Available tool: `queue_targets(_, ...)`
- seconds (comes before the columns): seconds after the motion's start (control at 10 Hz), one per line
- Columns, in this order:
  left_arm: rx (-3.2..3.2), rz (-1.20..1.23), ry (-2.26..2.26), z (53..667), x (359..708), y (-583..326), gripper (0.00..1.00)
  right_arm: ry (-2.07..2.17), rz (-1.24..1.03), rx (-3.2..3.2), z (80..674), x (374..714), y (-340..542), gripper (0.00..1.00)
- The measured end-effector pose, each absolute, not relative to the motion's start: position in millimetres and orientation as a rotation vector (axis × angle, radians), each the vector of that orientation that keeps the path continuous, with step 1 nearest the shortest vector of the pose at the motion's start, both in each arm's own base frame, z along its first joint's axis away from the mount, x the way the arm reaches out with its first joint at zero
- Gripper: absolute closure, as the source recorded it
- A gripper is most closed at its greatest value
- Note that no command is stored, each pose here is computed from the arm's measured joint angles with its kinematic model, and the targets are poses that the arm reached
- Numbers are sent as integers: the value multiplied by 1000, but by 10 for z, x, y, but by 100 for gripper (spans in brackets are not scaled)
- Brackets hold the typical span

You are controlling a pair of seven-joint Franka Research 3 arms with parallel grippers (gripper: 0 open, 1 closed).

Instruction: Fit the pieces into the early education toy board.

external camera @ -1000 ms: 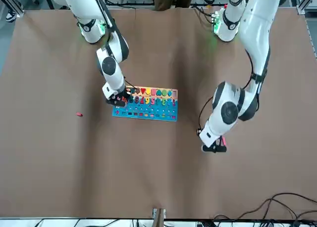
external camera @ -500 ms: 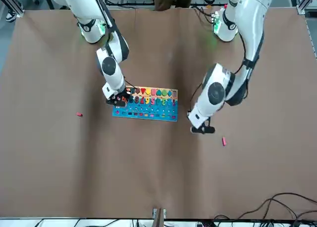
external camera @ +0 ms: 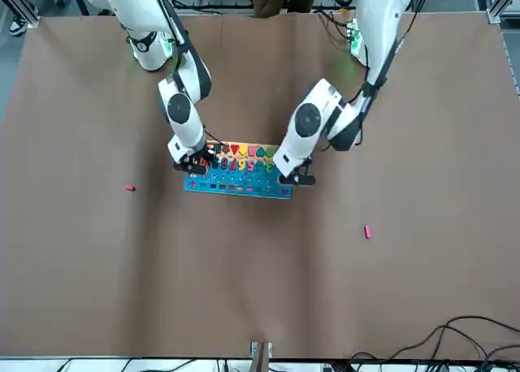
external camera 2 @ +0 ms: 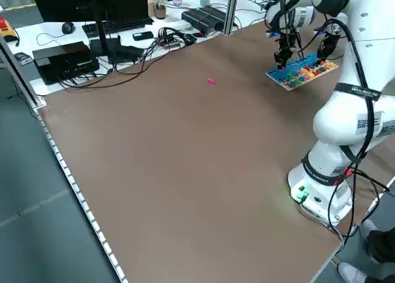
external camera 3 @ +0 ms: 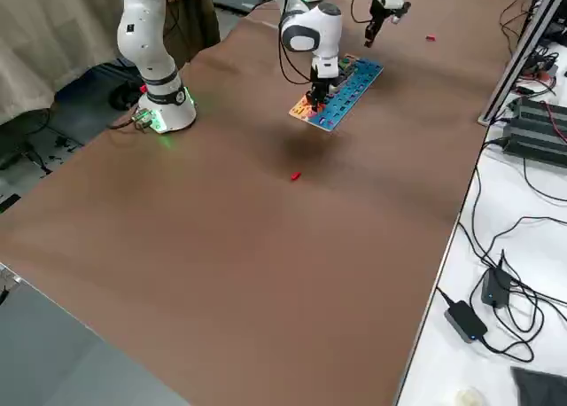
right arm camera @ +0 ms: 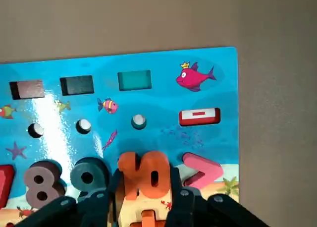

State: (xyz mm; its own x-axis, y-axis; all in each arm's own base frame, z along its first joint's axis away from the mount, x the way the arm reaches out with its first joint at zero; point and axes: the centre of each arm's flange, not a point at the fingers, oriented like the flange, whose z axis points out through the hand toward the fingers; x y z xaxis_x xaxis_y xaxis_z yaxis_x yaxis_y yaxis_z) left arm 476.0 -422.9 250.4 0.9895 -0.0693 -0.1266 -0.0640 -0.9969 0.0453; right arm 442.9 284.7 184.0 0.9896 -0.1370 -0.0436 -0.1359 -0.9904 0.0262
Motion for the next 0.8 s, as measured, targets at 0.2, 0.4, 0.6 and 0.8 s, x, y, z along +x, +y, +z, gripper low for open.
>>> queue_targets(0.2,3085,-190,-119,2406,4654,-4283,74,-201,-88,3103,1812,4397,2854,59)
queue_targets(0.4,3075,-178,-117,2232,4501,-4302,74,-200,-90,3103,1812,4396,2854,59)
queue_targets(0.6,3074,-179,-130,2127,4314,-4375,74,-200,-90,3103,1812,4397,2854,59)
queue_targets(0.8,3071,-174,-143,2097,4183,-4470,74,-200,-91,3102,1811,4396,2853,59)
